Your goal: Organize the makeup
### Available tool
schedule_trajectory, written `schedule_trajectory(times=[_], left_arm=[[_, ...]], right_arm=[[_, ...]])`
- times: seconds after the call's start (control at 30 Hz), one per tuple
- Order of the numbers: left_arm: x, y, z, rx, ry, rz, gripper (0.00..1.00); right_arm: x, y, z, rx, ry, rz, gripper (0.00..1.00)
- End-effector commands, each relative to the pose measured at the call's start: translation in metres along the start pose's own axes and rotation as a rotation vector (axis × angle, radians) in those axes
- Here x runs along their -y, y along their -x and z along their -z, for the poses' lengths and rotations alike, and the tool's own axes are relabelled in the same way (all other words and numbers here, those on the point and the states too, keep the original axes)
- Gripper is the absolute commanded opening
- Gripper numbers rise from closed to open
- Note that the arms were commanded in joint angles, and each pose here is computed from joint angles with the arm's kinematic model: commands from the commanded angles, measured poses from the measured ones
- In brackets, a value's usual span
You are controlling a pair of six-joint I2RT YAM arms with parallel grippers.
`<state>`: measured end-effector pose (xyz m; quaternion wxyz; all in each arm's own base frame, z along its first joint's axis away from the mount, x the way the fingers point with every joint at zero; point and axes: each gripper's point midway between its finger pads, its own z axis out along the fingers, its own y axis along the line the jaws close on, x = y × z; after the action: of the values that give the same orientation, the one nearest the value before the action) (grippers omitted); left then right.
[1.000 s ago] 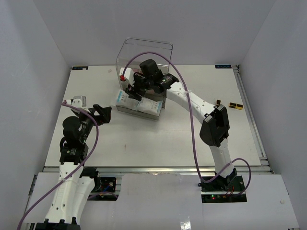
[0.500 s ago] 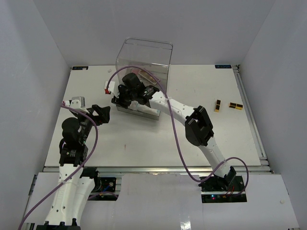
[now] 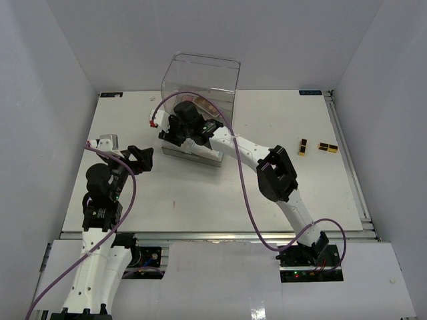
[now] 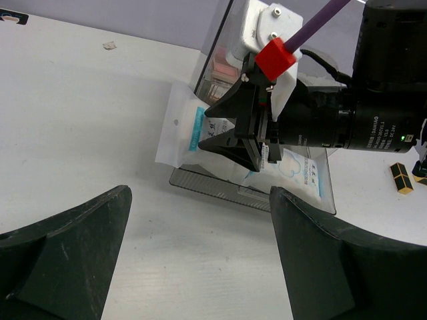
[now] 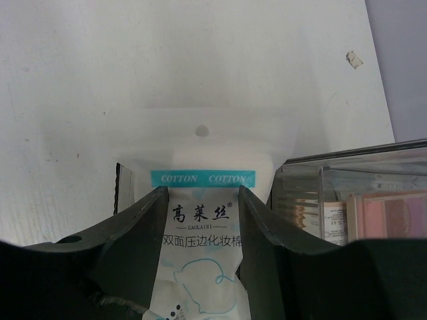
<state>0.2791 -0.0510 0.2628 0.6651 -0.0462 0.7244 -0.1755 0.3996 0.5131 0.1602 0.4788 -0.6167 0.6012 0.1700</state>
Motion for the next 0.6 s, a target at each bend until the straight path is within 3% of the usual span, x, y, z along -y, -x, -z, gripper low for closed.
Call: schedule_trajectory(times=[0.0,0.57], left_arm=[[0.000,0.006,0.002,0.017,0.000,-0.013,0.95],[0.001,0.005,0.002,0.013,-0.005,-0.013,0.95]], right_arm=[[0.018,0.022,0.010,0.053,-0.059,0.027,0.53],[0.006,-0.064,-0.013,-0.177,-0.026,-0.002,0.53]])
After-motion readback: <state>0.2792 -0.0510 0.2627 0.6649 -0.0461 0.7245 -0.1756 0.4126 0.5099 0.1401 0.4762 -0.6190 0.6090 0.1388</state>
